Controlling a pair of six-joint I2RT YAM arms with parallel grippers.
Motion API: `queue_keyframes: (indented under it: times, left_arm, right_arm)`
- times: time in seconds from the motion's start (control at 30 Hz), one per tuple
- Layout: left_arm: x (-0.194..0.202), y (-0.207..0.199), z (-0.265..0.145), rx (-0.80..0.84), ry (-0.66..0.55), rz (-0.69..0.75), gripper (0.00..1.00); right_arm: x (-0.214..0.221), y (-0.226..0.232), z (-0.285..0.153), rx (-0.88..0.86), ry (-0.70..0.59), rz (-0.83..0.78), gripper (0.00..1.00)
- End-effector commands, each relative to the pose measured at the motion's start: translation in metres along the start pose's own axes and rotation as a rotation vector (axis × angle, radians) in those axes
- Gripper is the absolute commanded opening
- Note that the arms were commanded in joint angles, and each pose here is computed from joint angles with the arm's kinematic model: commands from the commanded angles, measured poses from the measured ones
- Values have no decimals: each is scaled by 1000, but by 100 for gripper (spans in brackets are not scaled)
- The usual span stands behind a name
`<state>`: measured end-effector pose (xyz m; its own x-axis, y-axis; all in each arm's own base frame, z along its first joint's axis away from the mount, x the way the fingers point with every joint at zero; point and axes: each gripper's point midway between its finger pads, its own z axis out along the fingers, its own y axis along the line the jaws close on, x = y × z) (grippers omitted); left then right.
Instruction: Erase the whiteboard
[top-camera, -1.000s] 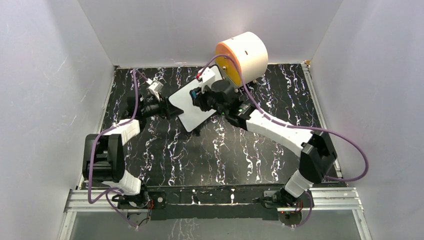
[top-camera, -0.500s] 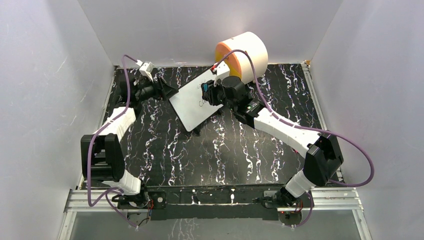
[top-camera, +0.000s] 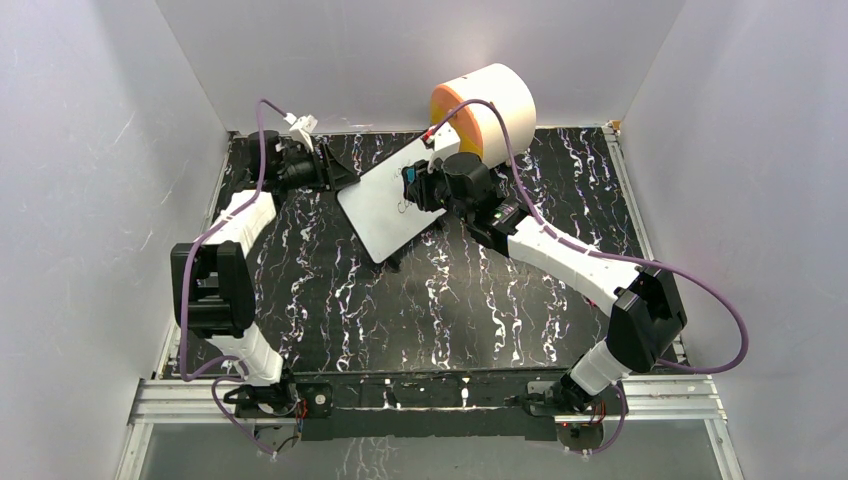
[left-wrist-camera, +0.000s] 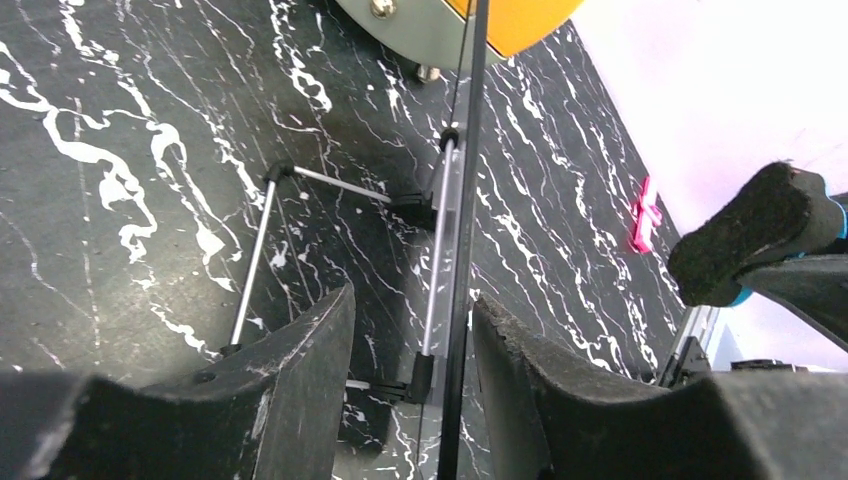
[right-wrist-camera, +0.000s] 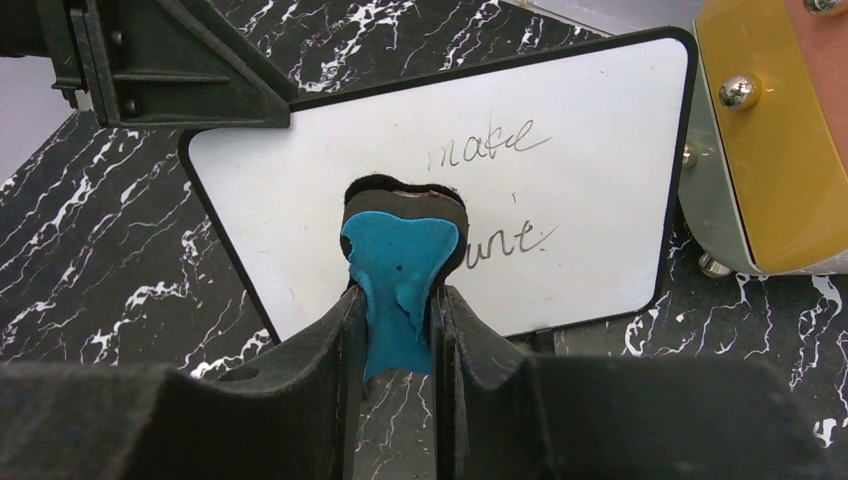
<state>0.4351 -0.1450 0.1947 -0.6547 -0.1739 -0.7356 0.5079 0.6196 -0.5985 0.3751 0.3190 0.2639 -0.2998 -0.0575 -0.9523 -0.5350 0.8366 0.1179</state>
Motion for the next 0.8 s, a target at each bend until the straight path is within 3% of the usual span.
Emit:
queue_keyframes:
  times: [0.0, 0.1, 0.17, 0.3, 0.37, 0.4, 0.77]
  left_arm:
    - [1, -25, -2, 88, 33, 4, 45]
    - [11, -28, -1, 105, 60, 19, 46]
    - [17, -30, 0, 109, 74, 27, 41]
    - [20, -37, -4, 141, 83, 76, 20]
    - [21, -38, -9, 132, 107, 141, 3]
    - [22, -40, -11, 139, 119, 160, 0]
    - [38, -79, -31, 338, 145, 216, 0]
  right_arm:
    - [-16, -5, -1, 16, -50, 19, 20]
    - [-14, -4, 1, 17, -46, 20, 20]
    - [-13, -6, 2, 21, -43, 22, 20]
    - [-13, -8, 2, 30, -43, 22, 20]
    - [-14, -10, 1, 38, -44, 20, 20]
    - [-15, -11, 0, 40, -47, 19, 20]
    - [-1, -18, 1, 52, -25, 8, 20]
